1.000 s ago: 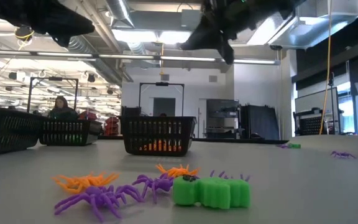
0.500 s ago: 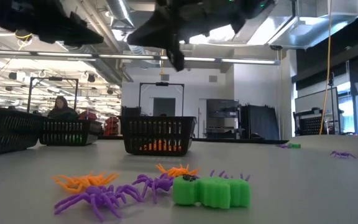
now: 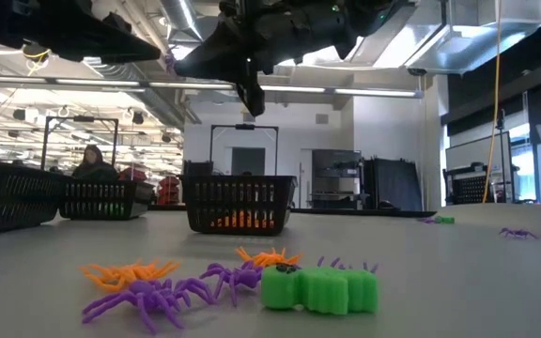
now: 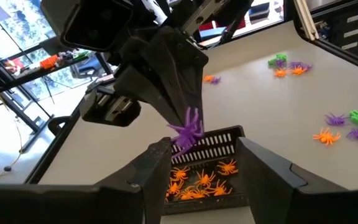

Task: Sort Halloween decoration
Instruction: Put the purple spider toy into the bottom left black basket

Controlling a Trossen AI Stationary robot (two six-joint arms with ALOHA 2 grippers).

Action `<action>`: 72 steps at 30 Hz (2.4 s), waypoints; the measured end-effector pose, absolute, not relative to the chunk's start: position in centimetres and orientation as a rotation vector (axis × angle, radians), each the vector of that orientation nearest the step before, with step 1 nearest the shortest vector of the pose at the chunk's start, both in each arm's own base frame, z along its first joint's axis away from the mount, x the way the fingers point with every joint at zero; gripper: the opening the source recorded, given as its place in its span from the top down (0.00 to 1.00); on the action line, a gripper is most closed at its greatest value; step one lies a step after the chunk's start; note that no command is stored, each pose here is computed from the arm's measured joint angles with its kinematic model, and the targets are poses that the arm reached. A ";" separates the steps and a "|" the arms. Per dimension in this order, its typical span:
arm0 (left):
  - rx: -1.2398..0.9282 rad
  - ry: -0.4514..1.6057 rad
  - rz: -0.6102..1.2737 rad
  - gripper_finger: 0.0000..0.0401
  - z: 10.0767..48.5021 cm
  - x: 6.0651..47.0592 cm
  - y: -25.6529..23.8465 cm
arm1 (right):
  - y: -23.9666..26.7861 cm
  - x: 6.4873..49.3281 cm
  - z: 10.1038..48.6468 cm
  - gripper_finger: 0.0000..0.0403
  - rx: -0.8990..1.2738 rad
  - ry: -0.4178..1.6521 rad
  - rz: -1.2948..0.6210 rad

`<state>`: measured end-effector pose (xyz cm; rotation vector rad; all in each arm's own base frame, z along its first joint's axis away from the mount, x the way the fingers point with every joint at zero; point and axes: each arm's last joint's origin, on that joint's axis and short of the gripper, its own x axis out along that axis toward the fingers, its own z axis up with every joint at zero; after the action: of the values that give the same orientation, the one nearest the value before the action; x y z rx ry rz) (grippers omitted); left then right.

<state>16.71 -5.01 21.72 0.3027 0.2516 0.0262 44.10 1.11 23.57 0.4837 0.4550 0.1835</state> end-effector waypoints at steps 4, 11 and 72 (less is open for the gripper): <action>0.300 0.245 0.026 0.57 21.8 16.7 -5.0 | 1.1 44.3 23.9 1.00 0.479 0.412 0.193; 0.291 0.224 0.020 0.57 22.0 16.8 -5.0 | 1.1 44.9 22.6 1.00 0.499 0.417 0.198; 0.385 0.243 -0.055 0.99 21.7 16.7 -5.2 | 1.8 45.3 23.2 0.88 0.466 0.325 0.288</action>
<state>16.72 -5.19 21.73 0.3854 0.2428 -0.0551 45.30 1.81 23.20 0.4665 0.3248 0.2883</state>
